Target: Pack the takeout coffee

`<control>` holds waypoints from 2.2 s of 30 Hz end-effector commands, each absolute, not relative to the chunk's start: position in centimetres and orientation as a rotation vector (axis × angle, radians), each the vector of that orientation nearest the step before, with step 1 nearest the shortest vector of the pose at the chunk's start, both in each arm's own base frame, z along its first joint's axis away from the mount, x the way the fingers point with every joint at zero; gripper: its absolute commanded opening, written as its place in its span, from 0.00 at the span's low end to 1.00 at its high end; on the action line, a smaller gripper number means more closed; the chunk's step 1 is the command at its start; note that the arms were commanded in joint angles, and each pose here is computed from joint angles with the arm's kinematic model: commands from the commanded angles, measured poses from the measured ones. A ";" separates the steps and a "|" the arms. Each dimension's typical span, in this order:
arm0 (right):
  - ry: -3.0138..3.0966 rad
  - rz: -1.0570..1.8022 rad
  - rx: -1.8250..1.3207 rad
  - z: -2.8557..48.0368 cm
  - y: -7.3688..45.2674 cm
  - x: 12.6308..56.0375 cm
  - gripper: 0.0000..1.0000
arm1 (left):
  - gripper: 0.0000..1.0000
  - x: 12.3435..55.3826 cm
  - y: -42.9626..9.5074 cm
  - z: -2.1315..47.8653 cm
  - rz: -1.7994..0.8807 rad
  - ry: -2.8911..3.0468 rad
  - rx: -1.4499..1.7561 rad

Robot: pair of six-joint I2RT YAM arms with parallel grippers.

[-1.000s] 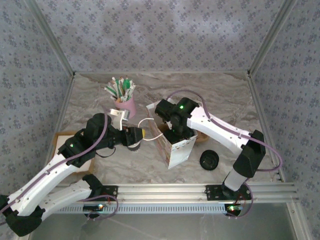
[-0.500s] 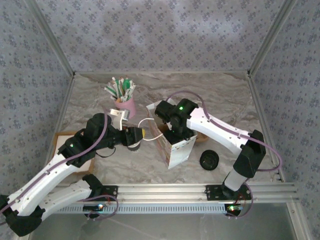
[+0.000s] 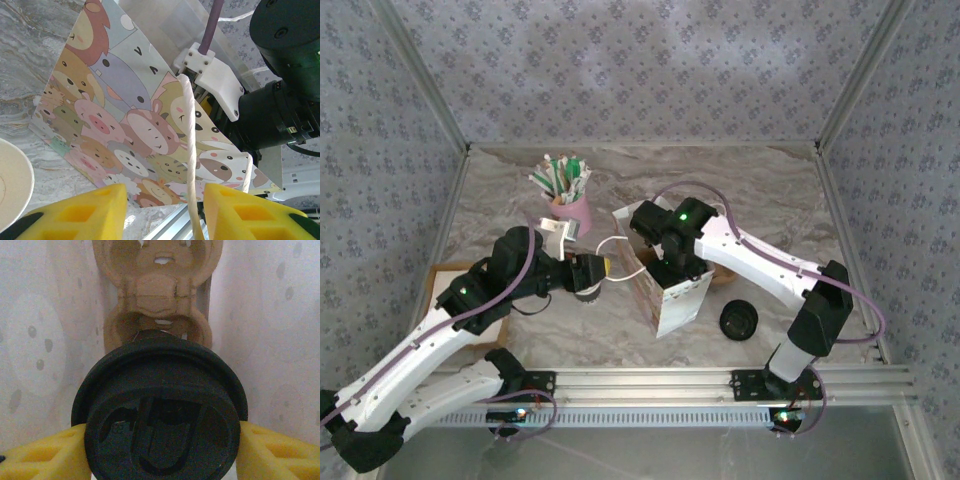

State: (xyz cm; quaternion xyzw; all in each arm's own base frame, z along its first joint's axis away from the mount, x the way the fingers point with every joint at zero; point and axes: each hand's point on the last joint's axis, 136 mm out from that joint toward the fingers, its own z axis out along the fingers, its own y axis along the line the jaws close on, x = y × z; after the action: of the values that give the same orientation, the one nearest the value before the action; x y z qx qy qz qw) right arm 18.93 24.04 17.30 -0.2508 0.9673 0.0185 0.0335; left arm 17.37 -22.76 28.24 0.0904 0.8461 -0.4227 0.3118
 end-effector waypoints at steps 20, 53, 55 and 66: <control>2.970 0.036 -0.760 17.7 23.5 18.7 0.67 | 0.44 17.4 -22.7 28.4 -1.116 2.222 0.231; 2.972 0.039 -0.762 17.4 23.5 18.6 0.67 | 0.44 17.3 -22.7 28.4 -1.118 2.223 0.226; 2.973 0.039 -0.763 17.4 23.5 18.6 0.67 | 0.44 17.3 -22.7 28.4 -1.120 2.221 0.225; 2.979 0.038 -0.765 17.2 23.6 18.6 0.67 | 0.44 17.3 -22.7 28.3 -1.117 2.223 0.227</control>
State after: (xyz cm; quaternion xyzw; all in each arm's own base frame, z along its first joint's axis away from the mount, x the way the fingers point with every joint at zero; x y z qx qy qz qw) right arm 18.90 24.02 17.01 -0.2508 0.9674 0.0177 0.0319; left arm 17.38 -22.77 28.25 0.0902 0.8462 -0.4221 0.3126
